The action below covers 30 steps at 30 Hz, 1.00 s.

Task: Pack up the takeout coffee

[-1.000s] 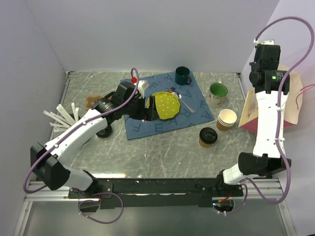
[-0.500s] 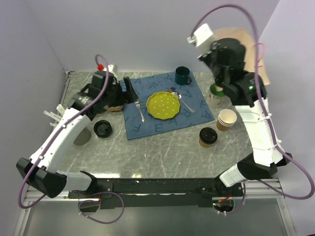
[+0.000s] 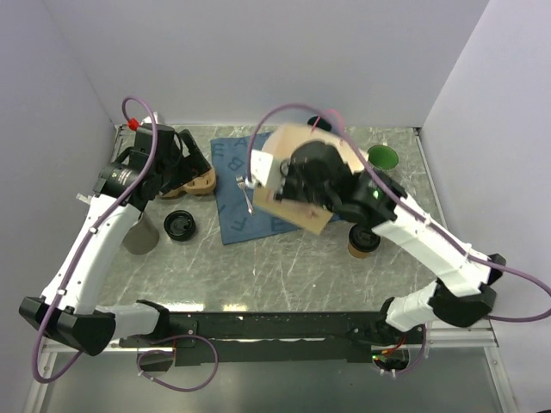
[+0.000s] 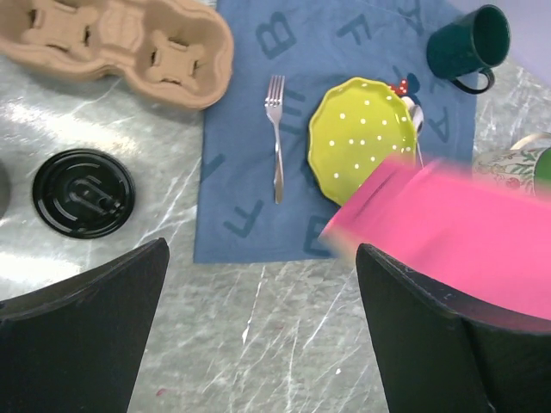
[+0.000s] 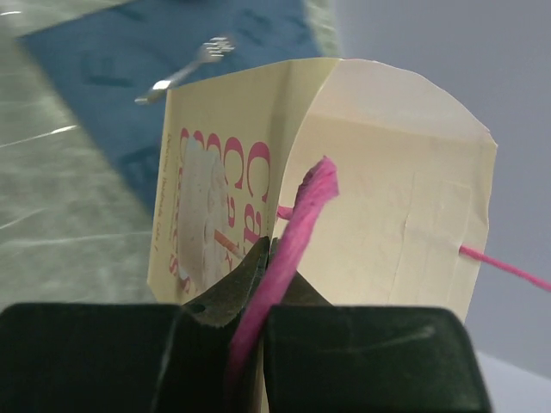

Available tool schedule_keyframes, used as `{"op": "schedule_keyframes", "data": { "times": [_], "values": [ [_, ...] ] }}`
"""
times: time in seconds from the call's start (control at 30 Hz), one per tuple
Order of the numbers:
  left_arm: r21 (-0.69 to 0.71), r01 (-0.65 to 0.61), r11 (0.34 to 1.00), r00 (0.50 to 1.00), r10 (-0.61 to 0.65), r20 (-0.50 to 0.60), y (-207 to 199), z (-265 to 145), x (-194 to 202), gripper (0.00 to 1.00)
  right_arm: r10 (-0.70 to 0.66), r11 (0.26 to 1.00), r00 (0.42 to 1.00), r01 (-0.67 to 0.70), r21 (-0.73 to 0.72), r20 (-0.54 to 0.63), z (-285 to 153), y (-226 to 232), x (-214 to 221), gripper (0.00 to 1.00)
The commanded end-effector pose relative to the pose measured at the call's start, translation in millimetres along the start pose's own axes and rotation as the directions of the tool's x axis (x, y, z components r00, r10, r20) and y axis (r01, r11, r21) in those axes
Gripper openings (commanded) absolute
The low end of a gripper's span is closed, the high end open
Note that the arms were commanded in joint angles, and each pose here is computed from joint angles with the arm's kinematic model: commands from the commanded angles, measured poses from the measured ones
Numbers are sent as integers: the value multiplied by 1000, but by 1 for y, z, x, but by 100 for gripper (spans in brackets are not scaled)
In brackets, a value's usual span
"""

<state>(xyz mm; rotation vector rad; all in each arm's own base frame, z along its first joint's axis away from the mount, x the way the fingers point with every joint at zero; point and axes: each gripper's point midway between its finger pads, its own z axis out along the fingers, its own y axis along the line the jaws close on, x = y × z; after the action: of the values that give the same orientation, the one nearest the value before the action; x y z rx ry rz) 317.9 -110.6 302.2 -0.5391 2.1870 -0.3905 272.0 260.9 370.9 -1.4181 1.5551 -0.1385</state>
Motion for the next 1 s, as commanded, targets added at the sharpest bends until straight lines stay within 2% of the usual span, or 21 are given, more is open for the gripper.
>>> {"op": "schedule_keyframes", "data": {
  "times": [0.0,0.17,0.33,0.43,0.5,0.63,0.8,0.97],
  "values": [
    [9,26,1000,996,-26,85,-4,-30,-29,97,70,987,987,-48,-151,147,-39,45,-15,0],
    [51,20,999,999,-22,41,-13,-42,-27,97,55,962,989,-15,-274,138,-48,93,-4,0],
    [69,55,996,998,-56,8,-10,-42,-14,97,-10,951,994,44,-306,113,-42,125,20,0],
    [82,68,994,998,-67,-16,-9,-39,-5,97,-48,932,987,100,-348,156,-43,140,26,0],
    [85,69,994,997,-66,-35,-9,-35,1,97,-62,923,976,136,-361,209,-45,145,22,0],
    [62,56,997,997,-52,-55,-5,-29,6,97,-65,890,969,163,-426,237,-45,160,20,0],
    [31,31,999,998,-30,-47,1,-27,4,97,-56,874,970,161,-458,235,-41,169,18,9],
    [4,16,1000,999,-16,-37,7,-27,3,97,-41,873,969,153,-463,243,-40,167,9,10]
  ]
}}
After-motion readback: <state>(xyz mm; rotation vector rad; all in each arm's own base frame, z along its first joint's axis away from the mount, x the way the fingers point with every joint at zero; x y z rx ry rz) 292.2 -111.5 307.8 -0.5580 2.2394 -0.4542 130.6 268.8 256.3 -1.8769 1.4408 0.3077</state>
